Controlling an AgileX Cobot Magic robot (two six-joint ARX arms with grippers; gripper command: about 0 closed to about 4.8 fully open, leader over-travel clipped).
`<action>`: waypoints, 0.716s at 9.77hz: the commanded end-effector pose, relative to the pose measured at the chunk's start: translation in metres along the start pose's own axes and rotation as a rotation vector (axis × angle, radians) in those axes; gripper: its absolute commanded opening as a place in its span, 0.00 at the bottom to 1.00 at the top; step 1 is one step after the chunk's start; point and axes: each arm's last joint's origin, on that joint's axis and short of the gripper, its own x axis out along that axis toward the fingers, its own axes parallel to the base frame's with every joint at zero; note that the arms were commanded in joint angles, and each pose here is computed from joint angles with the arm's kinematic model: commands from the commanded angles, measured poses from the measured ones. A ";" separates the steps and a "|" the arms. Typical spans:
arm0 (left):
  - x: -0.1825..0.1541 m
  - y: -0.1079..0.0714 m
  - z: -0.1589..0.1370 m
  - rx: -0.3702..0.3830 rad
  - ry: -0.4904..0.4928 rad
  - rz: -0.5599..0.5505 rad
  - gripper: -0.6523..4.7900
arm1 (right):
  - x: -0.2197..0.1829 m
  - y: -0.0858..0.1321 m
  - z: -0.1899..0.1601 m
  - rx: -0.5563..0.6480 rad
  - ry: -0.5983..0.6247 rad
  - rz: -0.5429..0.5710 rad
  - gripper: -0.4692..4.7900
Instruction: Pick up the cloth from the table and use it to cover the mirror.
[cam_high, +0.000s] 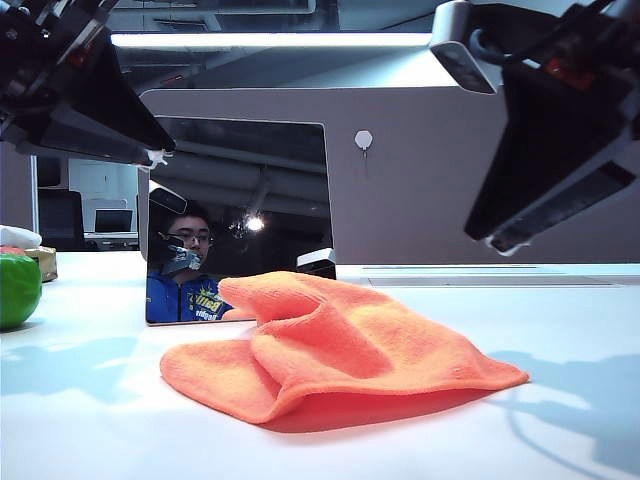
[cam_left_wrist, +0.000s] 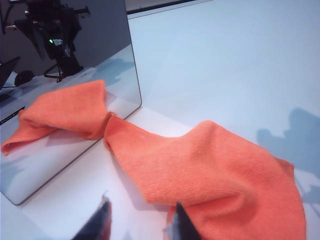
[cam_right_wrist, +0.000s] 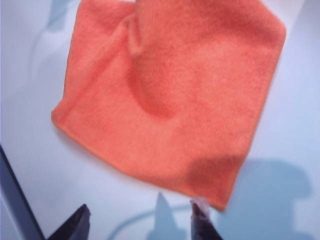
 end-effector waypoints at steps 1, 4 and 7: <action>-0.001 0.000 0.003 0.011 -0.017 -0.005 0.42 | -0.001 0.000 -0.003 0.011 0.044 -0.029 0.58; -0.001 0.000 0.003 0.010 -0.016 -0.007 0.42 | 0.000 -0.001 -0.005 0.017 0.073 -0.065 0.58; -0.001 0.000 0.003 0.010 -0.015 -0.007 0.42 | 0.008 -0.004 -0.006 0.025 0.113 -0.074 0.58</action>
